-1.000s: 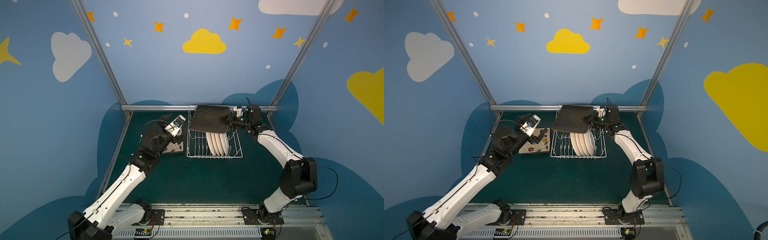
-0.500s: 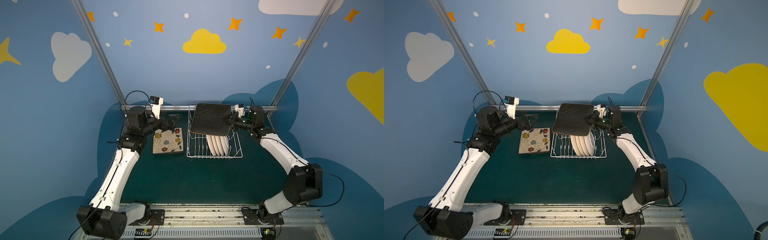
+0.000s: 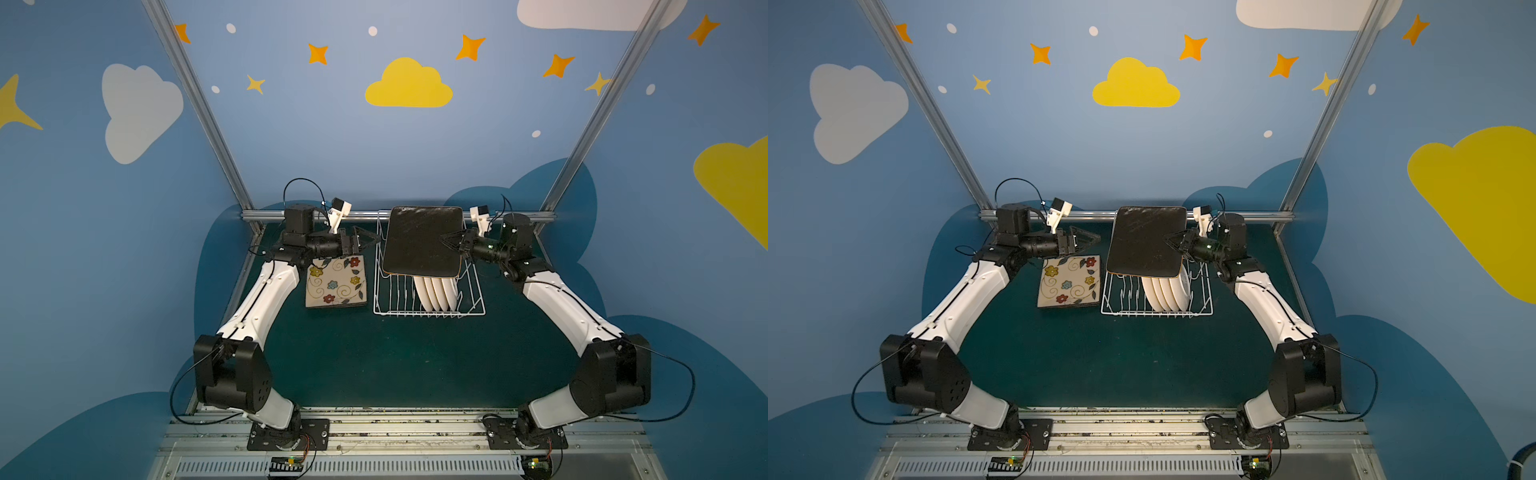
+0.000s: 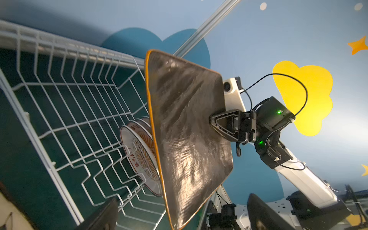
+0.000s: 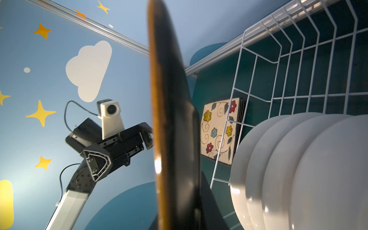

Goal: Unload the plates from the dish rack
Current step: Pick up a plate from the dish rack.

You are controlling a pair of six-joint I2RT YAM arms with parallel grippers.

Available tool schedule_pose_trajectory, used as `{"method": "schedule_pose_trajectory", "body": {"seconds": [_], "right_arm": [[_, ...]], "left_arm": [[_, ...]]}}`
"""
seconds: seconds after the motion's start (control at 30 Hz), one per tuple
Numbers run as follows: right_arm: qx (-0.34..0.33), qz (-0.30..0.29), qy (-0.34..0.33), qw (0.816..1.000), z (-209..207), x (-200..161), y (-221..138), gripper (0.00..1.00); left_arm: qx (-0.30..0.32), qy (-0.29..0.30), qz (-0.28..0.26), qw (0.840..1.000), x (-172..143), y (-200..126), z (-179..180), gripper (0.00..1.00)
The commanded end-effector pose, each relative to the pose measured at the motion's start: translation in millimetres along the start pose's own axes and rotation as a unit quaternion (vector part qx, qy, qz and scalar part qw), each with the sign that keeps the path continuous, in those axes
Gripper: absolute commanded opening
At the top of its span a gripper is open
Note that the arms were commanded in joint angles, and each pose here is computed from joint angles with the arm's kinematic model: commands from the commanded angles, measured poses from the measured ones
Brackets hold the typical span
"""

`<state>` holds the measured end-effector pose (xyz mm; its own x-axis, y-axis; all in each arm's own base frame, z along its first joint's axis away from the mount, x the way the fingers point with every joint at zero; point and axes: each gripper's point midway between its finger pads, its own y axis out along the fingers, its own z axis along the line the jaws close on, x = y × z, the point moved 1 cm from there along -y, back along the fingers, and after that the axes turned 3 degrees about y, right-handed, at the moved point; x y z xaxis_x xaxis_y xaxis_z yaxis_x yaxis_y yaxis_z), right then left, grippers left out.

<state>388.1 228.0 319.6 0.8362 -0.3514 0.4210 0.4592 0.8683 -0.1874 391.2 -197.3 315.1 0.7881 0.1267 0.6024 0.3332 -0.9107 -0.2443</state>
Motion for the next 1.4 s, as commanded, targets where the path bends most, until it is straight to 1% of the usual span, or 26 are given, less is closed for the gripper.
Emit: {"method": "schedule_pose_trajectory", "body": {"seconds": [0.0, 0.2, 0.37, 0.53, 0.67, 0.73, 0.93, 1.07, 1.13, 1.23, 1.37], "right_arm": [[0.091, -0.029, -0.104, 0.990, 67.3, 10.0, -21.9, 0.00], [0.098, -0.026, -0.104, 0.989, 66.7, 7.9, -21.1, 0.00], [0.096, -0.023, -0.101, 0.990, 62.8, 7.5, -19.1, 0.00], [0.098, -0.020, -0.098, 0.990, 59.4, 7.1, -15.5, 0.00], [0.100, -0.019, -0.095, 0.990, 57.3, 7.3, -13.4, 0.00], [0.099, -0.016, -0.090, 0.991, 54.2, 7.3, -11.2, 0.00], [0.098, -0.007, -0.082, 0.992, 48.0, 4.7, -7.9, 0.00], [0.098, 0.000, -0.075, 0.992, 44.8, 2.6, -5.8, 0.00], [0.095, 0.000, -0.073, 0.993, 42.2, 1.9, -5.1, 0.00], [0.093, 0.009, -0.067, 0.993, 38.7, -0.4, -3.1, 0.00], [0.089, 0.010, -0.063, 0.994, 36.2, -1.8, -2.7, 0.00]], "left_arm": [[-0.051, -0.001, 0.014, 0.999, 4.0, 12.9, -17.5, 0.99], [-0.076, -0.002, 0.043, 0.996, 1.4, 46.5, -19.0, 0.99], [-0.100, -0.003, 0.048, 0.994, 4.5, 60.6, -21.0, 0.95], [-0.114, -0.009, 0.063, 0.991, 0.7, 69.9, -21.3, 0.82], [-0.125, -0.016, 0.074, 0.989, -3.2, 76.2, -21.6, 0.68], [-0.132, -0.015, 0.079, 0.988, -5.6, 78.3, -23.5, 0.63], [-0.138, -0.017, 0.084, 0.987, -8.2, 79.1, -25.3, 0.47], [-0.142, -0.018, 0.087, 0.986, -9.4, 78.4, -26.8, 0.32], [-0.143, -0.021, 0.089, 0.985, -10.3, 78.5, -26.3, 0.29], [-0.143, -0.021, 0.090, 0.985, -11.0, 78.2, -26.3, 0.21], [-0.140, -0.025, 0.089, 0.986, -10.1, 78.1, -26.0, 0.03]]}}
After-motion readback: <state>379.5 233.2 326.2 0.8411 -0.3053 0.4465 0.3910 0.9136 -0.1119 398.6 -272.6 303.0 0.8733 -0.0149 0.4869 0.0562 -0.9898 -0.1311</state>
